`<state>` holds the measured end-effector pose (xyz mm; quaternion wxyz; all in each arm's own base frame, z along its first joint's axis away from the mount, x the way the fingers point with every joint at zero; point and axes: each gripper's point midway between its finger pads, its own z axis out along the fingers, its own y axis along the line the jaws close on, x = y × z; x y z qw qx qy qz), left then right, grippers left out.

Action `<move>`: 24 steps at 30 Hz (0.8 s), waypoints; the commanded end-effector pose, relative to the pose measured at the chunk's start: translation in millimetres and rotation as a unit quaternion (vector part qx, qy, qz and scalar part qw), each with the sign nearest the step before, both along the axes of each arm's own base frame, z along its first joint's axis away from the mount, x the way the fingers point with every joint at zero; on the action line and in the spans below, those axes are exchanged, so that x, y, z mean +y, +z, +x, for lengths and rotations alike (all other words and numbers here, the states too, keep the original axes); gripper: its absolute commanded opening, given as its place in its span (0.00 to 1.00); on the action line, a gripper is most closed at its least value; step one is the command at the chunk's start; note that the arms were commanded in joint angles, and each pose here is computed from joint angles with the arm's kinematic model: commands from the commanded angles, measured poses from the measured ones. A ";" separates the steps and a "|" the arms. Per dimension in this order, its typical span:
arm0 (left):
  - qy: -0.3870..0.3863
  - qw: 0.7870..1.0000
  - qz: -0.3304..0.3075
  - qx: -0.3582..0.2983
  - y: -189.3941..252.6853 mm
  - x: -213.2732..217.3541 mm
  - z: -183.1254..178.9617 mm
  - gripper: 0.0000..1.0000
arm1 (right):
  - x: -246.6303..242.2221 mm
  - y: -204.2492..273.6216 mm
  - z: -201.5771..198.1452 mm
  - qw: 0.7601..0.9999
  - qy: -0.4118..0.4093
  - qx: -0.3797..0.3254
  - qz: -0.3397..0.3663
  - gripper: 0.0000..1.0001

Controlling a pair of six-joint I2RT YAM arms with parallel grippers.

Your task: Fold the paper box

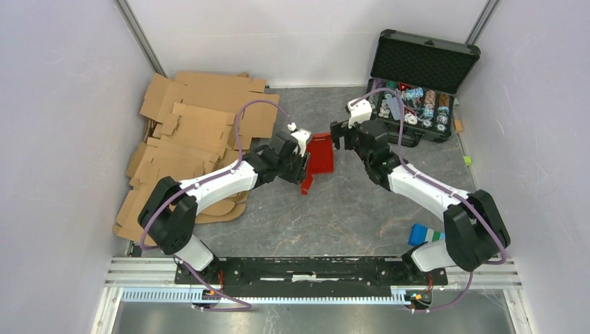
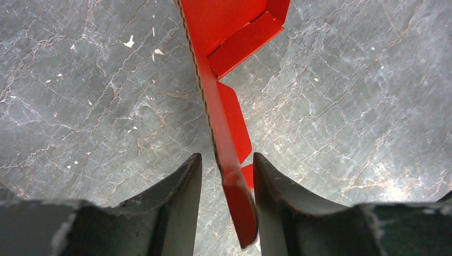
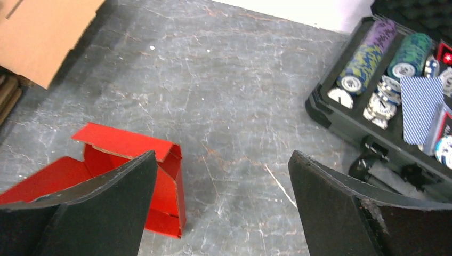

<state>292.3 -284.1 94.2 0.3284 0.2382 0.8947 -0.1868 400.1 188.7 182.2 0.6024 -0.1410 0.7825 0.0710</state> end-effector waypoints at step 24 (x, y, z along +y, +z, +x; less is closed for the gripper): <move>0.096 0.985 -0.139 0.038 52.8 30.1 -54.2 0.70 | 56.4 -43.0 178.0 0.993 0.063 0.096 0.032 0.83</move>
